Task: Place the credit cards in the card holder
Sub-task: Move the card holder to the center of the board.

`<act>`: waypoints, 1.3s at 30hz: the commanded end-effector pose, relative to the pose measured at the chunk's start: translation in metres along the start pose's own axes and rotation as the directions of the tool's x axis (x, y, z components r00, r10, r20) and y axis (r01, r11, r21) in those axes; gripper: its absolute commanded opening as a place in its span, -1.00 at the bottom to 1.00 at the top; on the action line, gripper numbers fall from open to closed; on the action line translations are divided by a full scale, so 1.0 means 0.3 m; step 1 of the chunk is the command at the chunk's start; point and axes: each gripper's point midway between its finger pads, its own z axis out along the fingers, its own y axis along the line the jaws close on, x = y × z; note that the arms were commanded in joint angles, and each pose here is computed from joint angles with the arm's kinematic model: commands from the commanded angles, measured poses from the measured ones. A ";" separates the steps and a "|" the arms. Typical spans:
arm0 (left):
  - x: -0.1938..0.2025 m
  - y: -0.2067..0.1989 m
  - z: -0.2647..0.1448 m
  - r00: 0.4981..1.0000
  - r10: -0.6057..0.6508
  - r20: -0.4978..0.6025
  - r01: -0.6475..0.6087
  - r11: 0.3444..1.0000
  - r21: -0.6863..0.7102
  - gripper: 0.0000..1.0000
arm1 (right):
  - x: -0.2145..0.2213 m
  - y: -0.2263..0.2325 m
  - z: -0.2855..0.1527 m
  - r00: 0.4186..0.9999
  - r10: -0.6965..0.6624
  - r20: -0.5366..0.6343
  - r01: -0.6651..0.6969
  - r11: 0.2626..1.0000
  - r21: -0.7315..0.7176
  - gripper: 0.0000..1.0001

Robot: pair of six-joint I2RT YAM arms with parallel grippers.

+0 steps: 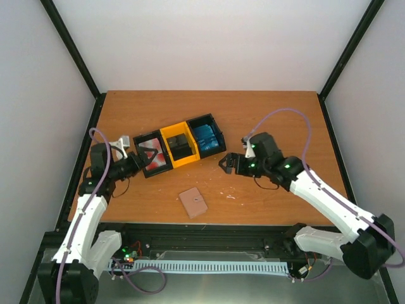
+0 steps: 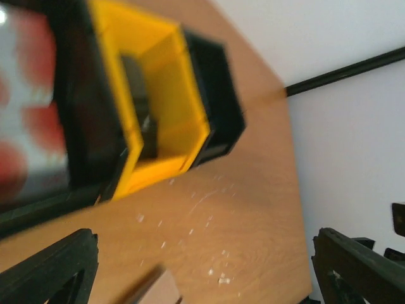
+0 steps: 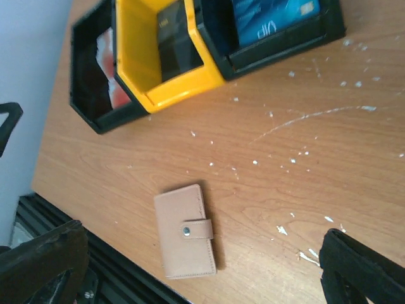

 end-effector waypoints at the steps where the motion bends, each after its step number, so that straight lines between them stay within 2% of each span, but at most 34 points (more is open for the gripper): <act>1: 0.182 0.162 0.002 0.967 -0.217 -0.134 0.191 0.964 -0.182 0.84 | 0.047 0.011 0.102 0.999 0.022 -0.023 -0.020 0.997 0.078 0.91; 7: 0.363 0.267 -0.028 0.917 -0.323 -0.232 0.255 0.926 -0.278 0.69 | 0.208 0.024 0.251 0.981 -0.027 -0.194 0.065 0.979 0.194 0.53; 13: 0.473 0.262 -0.038 0.879 -0.352 -0.321 0.285 0.929 -0.237 0.50 | 0.356 0.077 0.357 0.951 -0.074 -0.302 0.126 0.980 0.156 0.31; 18: 0.553 0.223 0.002 0.845 -0.346 -0.407 0.268 0.934 -0.237 0.45 | 0.453 0.099 0.422 0.919 -0.107 -0.380 0.168 0.977 0.133 0.16; 24: 0.617 0.207 0.061 0.804 -0.336 -0.491 0.212 0.933 -0.292 0.46 | 0.499 0.081 0.471 0.899 -0.106 -0.424 0.188 0.970 0.155 0.10; 30: 0.688 0.186 0.093 0.735 -0.299 -0.608 0.194 0.953 -0.234 0.42 | 0.536 0.045 0.505 0.891 -0.069 -0.449 0.170 0.967 0.189 -0.03; 35: 0.694 0.179 0.121 0.724 -0.292 -0.625 0.194 0.956 -0.221 0.37 | 0.543 0.035 0.513 0.902 -0.039 -0.431 0.135 0.971 0.195 -0.23; 39: 0.666 0.164 0.151 0.746 -0.277 -0.606 0.192 0.960 -0.202 0.25 | 0.538 0.027 0.519 0.916 -0.006 -0.402 0.098 0.973 0.208 -0.46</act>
